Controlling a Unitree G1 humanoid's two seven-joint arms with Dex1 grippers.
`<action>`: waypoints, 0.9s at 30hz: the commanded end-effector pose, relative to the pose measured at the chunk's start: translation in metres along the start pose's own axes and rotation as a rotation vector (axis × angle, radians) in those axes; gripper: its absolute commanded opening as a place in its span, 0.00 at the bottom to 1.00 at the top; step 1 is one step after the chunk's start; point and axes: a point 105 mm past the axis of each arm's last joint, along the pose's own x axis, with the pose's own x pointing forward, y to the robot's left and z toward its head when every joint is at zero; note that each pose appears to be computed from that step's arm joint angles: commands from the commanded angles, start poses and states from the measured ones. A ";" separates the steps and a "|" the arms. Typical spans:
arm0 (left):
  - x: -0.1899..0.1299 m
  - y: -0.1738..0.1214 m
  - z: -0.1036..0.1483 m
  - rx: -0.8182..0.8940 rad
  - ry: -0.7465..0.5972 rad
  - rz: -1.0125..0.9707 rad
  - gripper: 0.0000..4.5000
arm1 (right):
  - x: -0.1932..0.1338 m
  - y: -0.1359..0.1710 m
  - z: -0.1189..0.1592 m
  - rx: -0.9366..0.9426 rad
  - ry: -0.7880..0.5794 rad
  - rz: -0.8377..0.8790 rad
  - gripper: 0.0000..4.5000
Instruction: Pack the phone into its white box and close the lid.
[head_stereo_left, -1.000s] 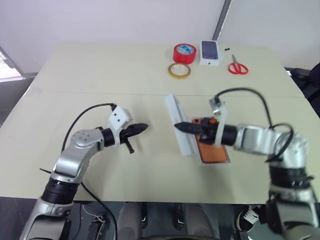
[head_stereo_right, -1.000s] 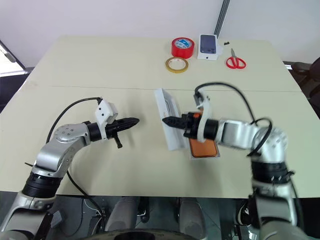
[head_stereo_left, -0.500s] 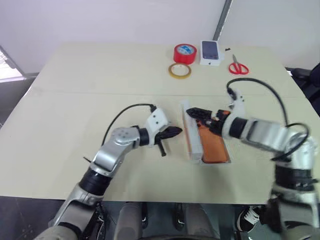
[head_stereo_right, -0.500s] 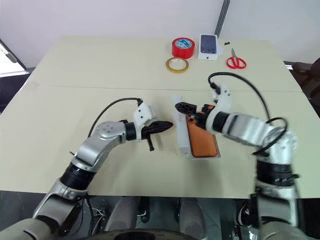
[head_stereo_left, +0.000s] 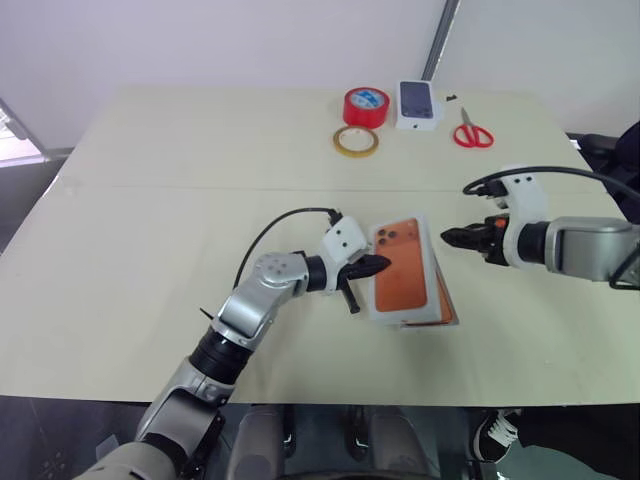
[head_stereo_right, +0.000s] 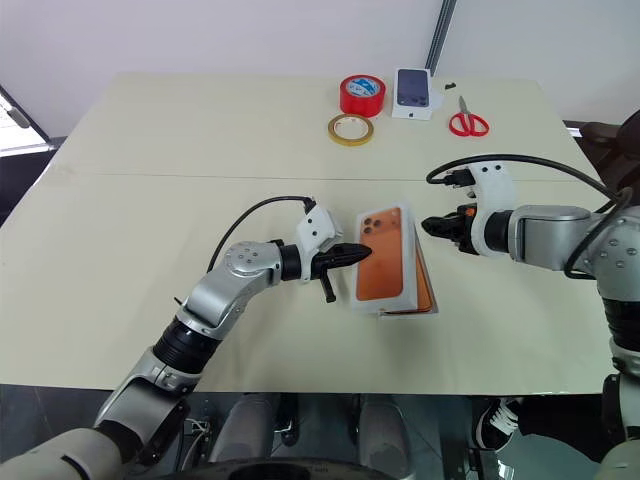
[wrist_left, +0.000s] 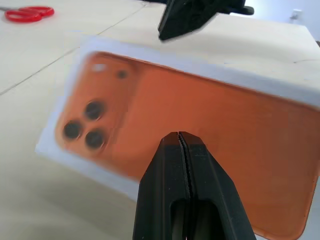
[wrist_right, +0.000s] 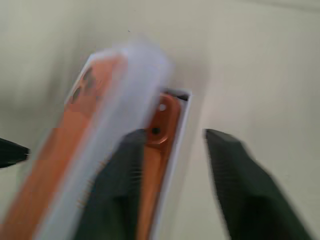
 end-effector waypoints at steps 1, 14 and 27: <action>-0.011 0.010 0.015 -0.001 -0.057 0.063 0.00 | -0.005 -0.006 0.011 -0.199 -0.038 -0.055 0.01; -0.038 0.031 -0.022 -0.058 0.168 0.152 0.00 | 0.008 0.024 -0.015 -0.573 0.042 0.072 0.01; -0.002 -0.004 -0.004 -0.033 0.138 -0.045 0.00 | 0.008 0.041 -0.026 -0.594 0.061 0.147 0.01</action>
